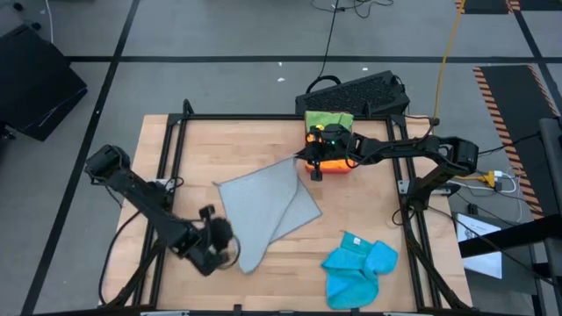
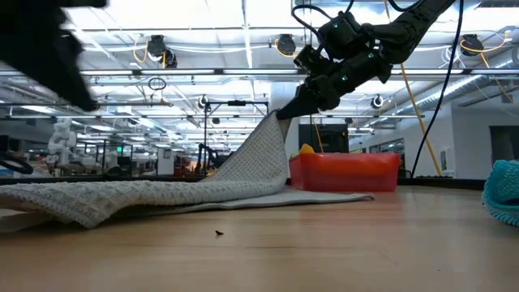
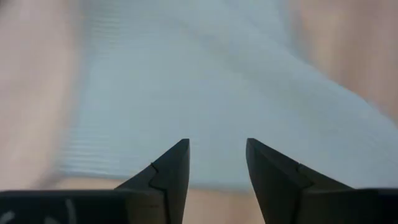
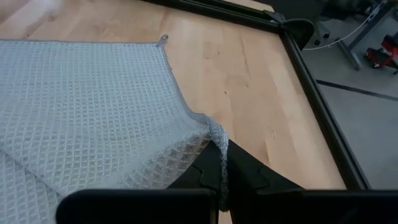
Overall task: Fold microfiber towels
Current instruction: Fold the gray microfiber cloth
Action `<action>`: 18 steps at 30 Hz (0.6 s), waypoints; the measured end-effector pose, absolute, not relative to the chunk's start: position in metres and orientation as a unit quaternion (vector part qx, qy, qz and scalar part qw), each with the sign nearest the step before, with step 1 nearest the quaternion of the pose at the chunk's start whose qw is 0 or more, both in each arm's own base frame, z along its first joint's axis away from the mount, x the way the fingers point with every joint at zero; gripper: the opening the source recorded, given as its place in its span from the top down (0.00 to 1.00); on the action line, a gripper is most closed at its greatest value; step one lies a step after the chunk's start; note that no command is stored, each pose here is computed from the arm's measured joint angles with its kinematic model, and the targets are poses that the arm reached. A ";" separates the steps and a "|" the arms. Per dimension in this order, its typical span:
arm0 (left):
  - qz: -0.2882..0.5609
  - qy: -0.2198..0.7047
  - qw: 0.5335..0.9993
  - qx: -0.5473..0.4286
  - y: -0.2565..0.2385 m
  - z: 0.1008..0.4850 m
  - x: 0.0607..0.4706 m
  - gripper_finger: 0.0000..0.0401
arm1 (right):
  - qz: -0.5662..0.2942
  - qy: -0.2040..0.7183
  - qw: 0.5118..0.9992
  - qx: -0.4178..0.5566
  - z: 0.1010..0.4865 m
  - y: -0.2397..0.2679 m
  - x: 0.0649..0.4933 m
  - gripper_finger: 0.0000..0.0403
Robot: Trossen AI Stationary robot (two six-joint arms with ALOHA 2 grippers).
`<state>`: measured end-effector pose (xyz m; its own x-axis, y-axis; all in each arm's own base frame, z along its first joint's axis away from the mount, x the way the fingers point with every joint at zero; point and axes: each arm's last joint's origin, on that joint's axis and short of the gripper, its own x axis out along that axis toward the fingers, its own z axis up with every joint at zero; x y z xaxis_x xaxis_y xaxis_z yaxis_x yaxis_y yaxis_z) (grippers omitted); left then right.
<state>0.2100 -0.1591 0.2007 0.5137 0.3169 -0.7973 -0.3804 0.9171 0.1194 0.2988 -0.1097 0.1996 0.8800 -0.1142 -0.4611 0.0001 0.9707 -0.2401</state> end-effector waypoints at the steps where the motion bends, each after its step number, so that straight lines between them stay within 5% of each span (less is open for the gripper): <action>1: 0.235 0.442 0.865 -0.031 -0.149 0.201 0.213 0.60 | -0.030 0.242 0.963 -0.119 0.200 -0.110 0.299 0.99; 7: 0.375 0.490 0.786 -0.043 -0.079 0.199 0.230 0.60 | -0.031 0.226 0.965 -0.132 0.203 -0.110 0.300 0.99; 18: 0.312 0.639 0.679 -0.184 0.033 0.194 0.241 0.56 | -0.029 0.218 0.964 -0.151 0.205 -0.111 0.301 0.99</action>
